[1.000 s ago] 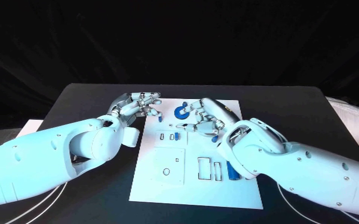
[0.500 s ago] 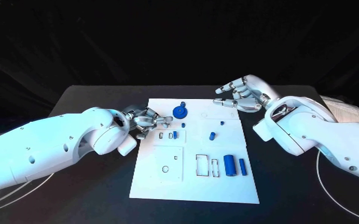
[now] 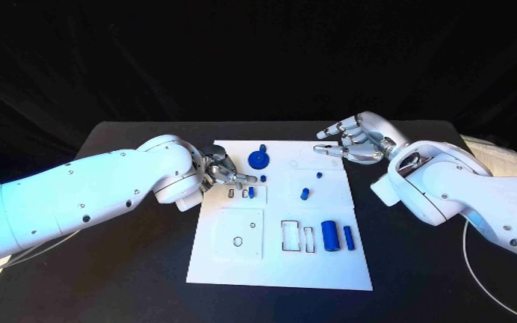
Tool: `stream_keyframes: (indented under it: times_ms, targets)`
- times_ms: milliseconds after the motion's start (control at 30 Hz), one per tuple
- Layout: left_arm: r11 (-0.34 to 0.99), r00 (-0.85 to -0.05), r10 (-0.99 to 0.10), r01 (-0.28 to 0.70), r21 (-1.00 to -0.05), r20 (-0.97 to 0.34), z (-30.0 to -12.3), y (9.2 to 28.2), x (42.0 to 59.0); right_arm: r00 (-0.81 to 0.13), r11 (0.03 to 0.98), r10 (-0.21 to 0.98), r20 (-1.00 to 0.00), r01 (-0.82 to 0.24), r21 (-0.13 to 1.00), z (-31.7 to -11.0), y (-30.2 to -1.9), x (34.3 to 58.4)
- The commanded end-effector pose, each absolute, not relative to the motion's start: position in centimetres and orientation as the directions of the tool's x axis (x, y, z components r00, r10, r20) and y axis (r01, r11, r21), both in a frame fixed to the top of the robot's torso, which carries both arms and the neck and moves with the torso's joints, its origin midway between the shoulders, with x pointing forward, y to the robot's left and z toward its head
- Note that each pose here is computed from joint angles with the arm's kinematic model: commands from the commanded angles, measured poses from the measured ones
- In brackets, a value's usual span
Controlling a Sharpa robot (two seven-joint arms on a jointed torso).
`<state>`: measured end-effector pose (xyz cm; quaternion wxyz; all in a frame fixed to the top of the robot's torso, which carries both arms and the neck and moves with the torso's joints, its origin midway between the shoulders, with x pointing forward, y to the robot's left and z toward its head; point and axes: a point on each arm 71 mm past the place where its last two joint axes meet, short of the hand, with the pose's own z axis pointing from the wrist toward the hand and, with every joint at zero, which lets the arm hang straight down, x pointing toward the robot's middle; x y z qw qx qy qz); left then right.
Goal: Assemble the parts on the task board
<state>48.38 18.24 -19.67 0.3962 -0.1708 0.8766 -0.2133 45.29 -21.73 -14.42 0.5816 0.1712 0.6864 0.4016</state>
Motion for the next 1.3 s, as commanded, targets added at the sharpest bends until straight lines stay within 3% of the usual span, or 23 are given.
stream_keyframes:
  times_ms: [33,500,1300]
  targets:
    - [0.906,-0.645,-0.374,-0.101,-0.411,-0.666,-19.7,18.1,48.6,-0.286,0.626,0.689,-0.666,-0.227,0.746,-14.7,-21.6,45.2]
    - [0.938,-0.66,-0.281,-0.033,-0.346,-0.697,-19.5,16.0,49.4,-0.301,0.647,0.669,-0.679,-0.214,0.732,-15.8,-21.5,45.1]
    - [0.948,-0.684,-0.232,-0.001,-0.317,-0.692,-19.7,15.1,49.5,-0.31,0.657,0.661,-0.683,-0.201,0.727,-16.3,-21.4,45.0]
